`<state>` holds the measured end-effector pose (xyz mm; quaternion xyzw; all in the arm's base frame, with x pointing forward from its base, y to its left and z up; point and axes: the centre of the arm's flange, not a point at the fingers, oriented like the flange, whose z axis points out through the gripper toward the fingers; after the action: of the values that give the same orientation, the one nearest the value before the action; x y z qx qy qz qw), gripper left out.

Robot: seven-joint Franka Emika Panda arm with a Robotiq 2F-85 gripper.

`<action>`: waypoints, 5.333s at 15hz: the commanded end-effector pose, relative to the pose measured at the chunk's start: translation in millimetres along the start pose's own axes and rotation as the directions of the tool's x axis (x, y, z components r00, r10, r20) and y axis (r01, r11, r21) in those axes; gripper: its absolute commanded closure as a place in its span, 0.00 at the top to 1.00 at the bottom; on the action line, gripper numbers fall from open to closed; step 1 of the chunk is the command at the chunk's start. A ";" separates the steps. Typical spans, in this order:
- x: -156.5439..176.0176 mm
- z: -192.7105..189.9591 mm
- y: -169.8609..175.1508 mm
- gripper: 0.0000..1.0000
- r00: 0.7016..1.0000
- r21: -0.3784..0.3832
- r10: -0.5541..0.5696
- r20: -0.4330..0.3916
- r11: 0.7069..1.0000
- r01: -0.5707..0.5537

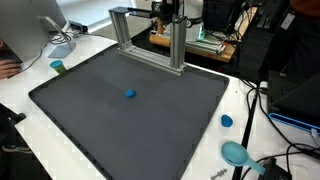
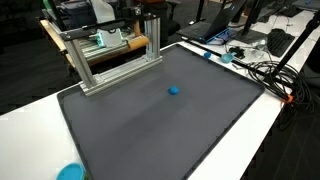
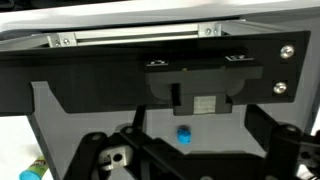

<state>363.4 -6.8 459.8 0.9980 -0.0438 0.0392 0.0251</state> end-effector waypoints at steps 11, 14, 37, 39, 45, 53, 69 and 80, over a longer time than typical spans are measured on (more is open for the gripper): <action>-4.0 9.8 -2.1 1.00 0.999 0.003 0.040 0.010 0.999 -0.040; -9.9 13.0 -5.4 1.00 1.000 0.026 0.027 0.000 0.999 -0.027; -33.8 24.7 -5.6 0.69 0.997 0.045 -0.067 -0.040 0.997 0.069; -33.3 24.6 -5.5 0.53 0.996 0.043 -0.079 -0.043 0.996 0.081; -30.4 24.7 -6.5 0.27 0.995 0.037 -0.089 -0.044 0.995 0.091; 19.4 4.0 -14.3 0.21 0.977 0.033 -0.006 -0.211 0.999 0.013; 192.7 21.0 -18.6 0.46 0.989 -0.025 0.074 -0.128 0.997 -0.078; 195.6 85.3 -40.7 0.21 0.989 0.078 0.083 -0.121 0.994 -0.074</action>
<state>564.3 12.0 397.1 0.9923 -0.0815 0.0931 0.0001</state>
